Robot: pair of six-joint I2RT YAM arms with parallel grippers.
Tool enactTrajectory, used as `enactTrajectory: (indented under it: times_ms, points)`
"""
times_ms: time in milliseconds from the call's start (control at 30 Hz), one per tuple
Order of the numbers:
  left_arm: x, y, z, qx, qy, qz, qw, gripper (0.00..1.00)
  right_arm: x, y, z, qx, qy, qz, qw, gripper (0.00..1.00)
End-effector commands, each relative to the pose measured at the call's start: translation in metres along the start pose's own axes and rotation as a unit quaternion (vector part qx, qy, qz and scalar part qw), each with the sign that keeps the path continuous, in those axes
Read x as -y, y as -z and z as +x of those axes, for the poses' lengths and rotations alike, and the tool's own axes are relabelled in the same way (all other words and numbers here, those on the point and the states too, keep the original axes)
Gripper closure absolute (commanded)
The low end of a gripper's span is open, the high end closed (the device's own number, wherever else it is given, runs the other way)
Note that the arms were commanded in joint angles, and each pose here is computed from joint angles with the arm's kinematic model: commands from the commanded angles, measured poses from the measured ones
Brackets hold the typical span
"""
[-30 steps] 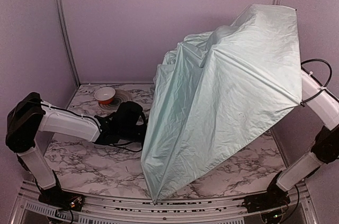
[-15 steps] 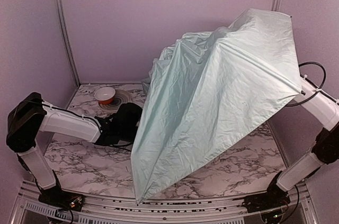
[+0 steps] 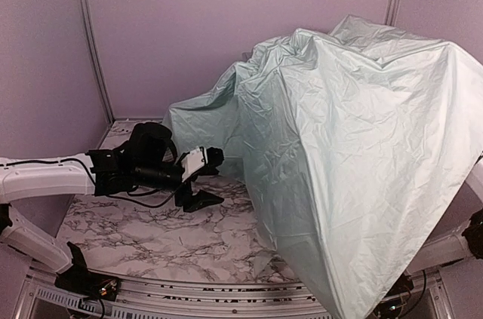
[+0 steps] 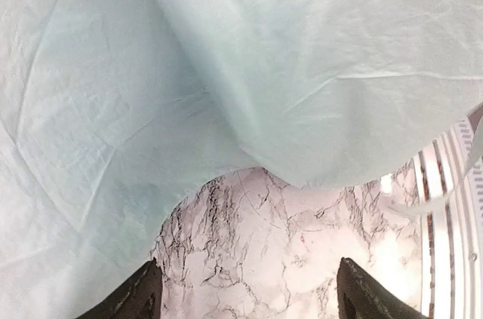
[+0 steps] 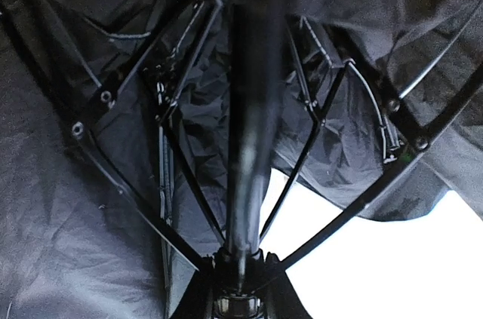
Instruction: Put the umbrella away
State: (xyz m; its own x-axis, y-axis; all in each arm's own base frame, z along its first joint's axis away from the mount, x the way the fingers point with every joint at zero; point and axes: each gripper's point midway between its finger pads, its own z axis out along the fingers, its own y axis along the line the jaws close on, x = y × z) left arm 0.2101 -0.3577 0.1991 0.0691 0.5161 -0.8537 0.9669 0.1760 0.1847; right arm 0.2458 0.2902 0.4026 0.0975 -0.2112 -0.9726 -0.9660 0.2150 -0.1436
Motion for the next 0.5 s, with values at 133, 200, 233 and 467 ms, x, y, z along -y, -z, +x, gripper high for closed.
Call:
enactTrajectory:
  times_ms: [133, 200, 233, 467]
  points:
    - [-0.028, 0.040, -0.105, 0.179, 0.094, -0.069, 0.977, 0.27, -0.013, 0.016, -0.071, 0.124, 0.052, -0.029, 0.991, 1.00]
    - [-0.025, 0.039, -0.114, 0.191, 0.102, -0.059, 0.974, 0.26, -0.008, 0.016, -0.073, 0.129, 0.045, -0.020, 0.990, 1.00]
    - [-0.020, 0.036, -0.116, 0.193, 0.100, -0.048, 0.975, 0.26, -0.006, 0.015, -0.074, 0.130, 0.041, -0.014, 0.991, 1.00]
    - [0.001, 0.017, -0.114, 0.180, 0.067, -0.022, 0.981, 0.27, 0.001, 0.013, -0.076, 0.133, 0.026, 0.001, 0.991, 1.00]
